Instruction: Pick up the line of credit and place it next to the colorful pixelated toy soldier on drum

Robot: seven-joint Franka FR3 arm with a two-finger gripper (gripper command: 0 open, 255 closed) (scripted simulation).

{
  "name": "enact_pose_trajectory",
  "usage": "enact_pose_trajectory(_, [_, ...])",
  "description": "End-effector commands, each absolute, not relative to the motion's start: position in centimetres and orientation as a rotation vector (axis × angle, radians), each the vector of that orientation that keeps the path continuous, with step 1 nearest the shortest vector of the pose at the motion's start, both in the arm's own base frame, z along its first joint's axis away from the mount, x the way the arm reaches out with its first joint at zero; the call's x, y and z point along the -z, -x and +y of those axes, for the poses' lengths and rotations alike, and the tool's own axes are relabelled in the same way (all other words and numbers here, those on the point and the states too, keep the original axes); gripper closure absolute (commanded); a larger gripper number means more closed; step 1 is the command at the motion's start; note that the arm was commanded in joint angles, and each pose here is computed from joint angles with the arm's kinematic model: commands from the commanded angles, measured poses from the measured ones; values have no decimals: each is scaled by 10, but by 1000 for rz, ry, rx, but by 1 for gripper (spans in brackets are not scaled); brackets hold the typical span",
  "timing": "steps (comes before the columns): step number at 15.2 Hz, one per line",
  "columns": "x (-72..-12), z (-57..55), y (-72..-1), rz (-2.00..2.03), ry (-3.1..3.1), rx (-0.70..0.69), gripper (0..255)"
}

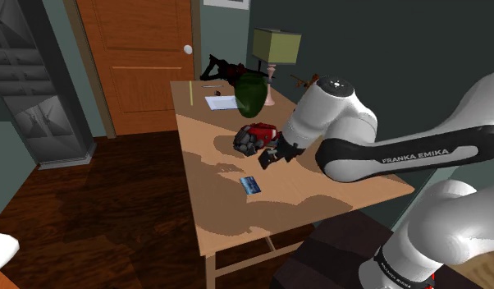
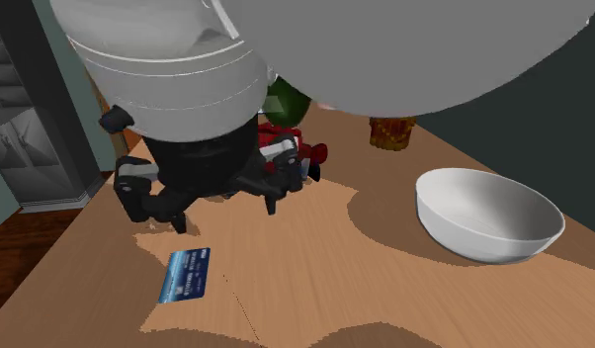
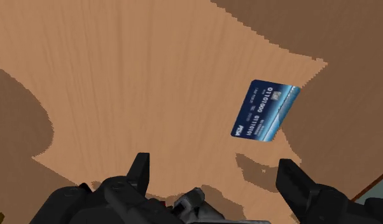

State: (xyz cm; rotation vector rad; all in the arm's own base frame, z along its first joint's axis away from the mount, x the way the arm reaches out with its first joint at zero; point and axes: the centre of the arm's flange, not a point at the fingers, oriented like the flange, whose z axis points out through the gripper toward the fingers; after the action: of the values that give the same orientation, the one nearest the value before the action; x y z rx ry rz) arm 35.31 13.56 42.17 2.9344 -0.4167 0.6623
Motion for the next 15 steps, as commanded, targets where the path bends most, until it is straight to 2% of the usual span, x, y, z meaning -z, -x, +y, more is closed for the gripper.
enact_pose_trajectory(1, [-401, 153, -363, -457, -2917, -721, 0])
enact_pose_trajectory(6, [-353, 190, -394, -550, -2854, -850, 0])
enact_pose_trajectory(15, [-317, 183, -416, -555, -2851, -855, 0])
